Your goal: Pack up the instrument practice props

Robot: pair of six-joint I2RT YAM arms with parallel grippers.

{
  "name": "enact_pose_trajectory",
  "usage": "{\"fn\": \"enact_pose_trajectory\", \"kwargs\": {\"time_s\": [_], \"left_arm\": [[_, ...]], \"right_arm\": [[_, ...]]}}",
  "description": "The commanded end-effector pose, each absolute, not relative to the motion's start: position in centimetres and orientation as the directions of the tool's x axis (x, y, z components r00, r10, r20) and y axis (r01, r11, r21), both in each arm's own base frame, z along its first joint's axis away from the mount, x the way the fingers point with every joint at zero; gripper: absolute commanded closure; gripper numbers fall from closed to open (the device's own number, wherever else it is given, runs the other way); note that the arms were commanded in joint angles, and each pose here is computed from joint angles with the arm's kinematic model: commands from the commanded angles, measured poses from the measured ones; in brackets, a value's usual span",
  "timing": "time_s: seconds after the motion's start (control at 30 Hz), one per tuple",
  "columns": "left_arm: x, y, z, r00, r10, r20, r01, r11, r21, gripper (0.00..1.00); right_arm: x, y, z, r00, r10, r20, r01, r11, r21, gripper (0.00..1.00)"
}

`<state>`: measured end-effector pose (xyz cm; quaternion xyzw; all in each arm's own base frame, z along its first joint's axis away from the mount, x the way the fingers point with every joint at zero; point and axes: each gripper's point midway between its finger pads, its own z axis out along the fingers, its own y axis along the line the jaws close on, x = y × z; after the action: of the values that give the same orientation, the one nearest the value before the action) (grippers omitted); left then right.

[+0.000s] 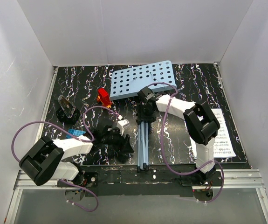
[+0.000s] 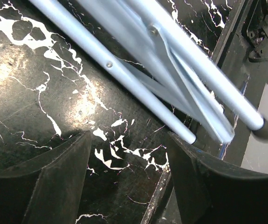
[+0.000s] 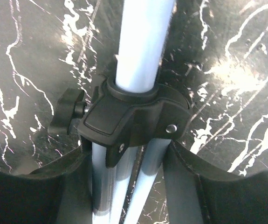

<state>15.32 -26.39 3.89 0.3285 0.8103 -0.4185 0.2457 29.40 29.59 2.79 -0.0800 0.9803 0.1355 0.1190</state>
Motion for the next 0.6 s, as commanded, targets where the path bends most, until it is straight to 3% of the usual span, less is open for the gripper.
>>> {"fn": "enact_pose_trajectory", "kwargs": {"time_s": [0.0,0.07,0.2,0.23,0.37,0.5,0.57], "left_arm": [[16.1,-26.9,6.1,-0.617,0.302,-0.727,0.774,0.4,-0.491,0.34],[16.6,-26.7,6.7,-0.619,0.289,-0.73,0.77,0.408,-0.49,0.32],[18.3,-26.2,8.2,-0.626,0.248,-0.739,0.753,0.441,-0.49,0.31],[18.7,-26.1,8.7,-0.626,0.238,-0.742,0.75,0.446,-0.489,0.31],[19.6,-26.5,10.7,-0.607,0.22,-0.764,0.765,0.42,-0.487,0.29],[20.8,-26.8,13.1,-0.568,0.195,-0.8,0.794,0.386,-0.47,0.24],[22.3,-26.5,14.6,-0.538,0.171,-0.825,0.802,0.405,-0.439,0.1]], "right_arm": [[28.1,27.0,2.3,-0.953,-0.167,-0.254,-0.208,0.967,0.144,0.73],[28.4,27.3,2.5,-0.949,-0.168,-0.266,-0.214,0.965,0.153,0.98],[28.6,28.4,2.8,-0.95,-0.169,-0.263,-0.223,0.956,0.192,0.99],[28.6,28.6,2.9,-0.95,-0.169,-0.263,-0.226,0.953,0.203,0.93],[28.2,29.4,4.5,-0.953,-0.159,-0.259,-0.23,0.935,0.269,0.16],[28.9,29.4,8.6,-0.935,-0.157,-0.319,-0.271,0.895,0.354,0.14],[29.3,28.6,11.1,-0.908,-0.182,-0.378,-0.327,0.871,0.365,0.13]]}}
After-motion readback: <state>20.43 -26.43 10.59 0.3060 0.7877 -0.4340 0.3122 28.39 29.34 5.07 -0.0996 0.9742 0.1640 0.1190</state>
